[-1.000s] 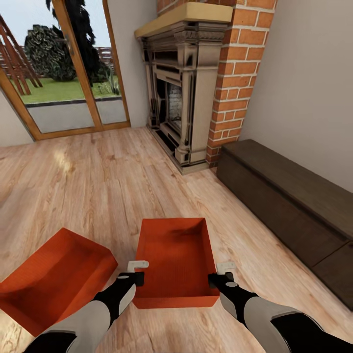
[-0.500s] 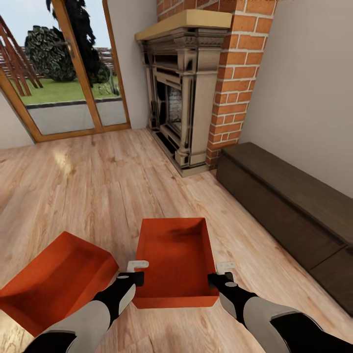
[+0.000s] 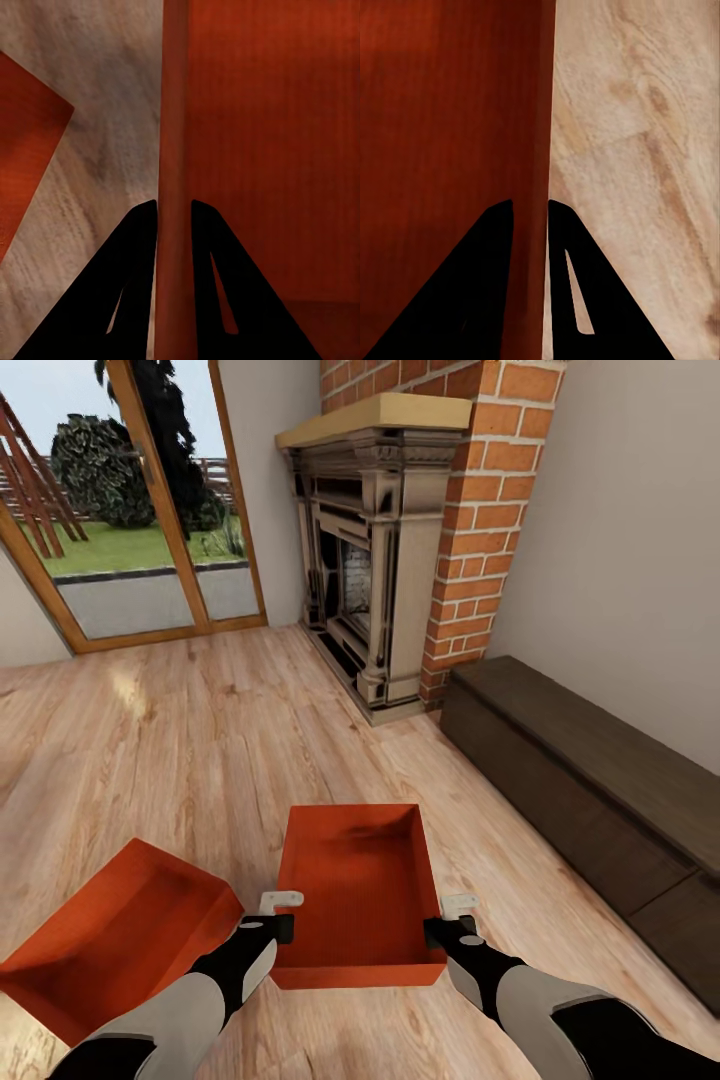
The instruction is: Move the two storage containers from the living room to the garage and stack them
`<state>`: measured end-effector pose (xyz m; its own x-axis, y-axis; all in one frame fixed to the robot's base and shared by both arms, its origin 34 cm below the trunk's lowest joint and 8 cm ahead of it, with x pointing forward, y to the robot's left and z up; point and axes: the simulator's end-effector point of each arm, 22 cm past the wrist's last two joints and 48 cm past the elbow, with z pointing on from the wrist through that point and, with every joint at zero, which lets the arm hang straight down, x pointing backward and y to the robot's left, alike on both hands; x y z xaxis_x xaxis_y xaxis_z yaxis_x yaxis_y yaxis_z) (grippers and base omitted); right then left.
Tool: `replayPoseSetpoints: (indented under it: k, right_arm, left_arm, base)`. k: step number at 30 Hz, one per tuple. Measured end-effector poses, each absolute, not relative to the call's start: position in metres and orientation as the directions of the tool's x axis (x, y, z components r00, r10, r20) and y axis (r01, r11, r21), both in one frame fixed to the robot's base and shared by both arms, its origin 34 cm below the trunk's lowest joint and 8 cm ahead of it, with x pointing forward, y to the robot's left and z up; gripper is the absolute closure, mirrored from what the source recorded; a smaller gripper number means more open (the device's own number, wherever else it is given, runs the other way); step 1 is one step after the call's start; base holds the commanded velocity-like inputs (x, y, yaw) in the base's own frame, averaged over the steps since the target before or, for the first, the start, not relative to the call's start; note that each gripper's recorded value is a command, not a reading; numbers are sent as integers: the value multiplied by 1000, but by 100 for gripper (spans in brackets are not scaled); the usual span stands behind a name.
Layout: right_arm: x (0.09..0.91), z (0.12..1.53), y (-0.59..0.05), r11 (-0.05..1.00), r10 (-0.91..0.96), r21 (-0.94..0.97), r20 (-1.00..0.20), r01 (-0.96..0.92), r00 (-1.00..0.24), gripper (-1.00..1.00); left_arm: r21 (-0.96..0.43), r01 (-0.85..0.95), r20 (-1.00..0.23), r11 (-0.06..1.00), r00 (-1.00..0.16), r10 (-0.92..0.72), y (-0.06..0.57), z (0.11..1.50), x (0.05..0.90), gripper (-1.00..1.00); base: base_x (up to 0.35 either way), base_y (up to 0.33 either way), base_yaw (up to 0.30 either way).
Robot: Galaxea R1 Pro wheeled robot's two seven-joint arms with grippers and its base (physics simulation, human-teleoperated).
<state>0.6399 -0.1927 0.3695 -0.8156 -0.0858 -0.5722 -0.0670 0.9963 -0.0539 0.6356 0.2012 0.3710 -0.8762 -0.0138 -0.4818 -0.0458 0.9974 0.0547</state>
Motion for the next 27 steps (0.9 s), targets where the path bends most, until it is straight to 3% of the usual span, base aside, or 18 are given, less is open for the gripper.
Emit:
replayPoseSetpoints:
  k: [27]
  right_arm:
    - [649,425,-192,996,-85,-54,-575,-65,-814,100]
  left_arm:
    - [57,-44,-483,997,-875,-11,202,426,645,100]
  base:
    - [0,0,0]
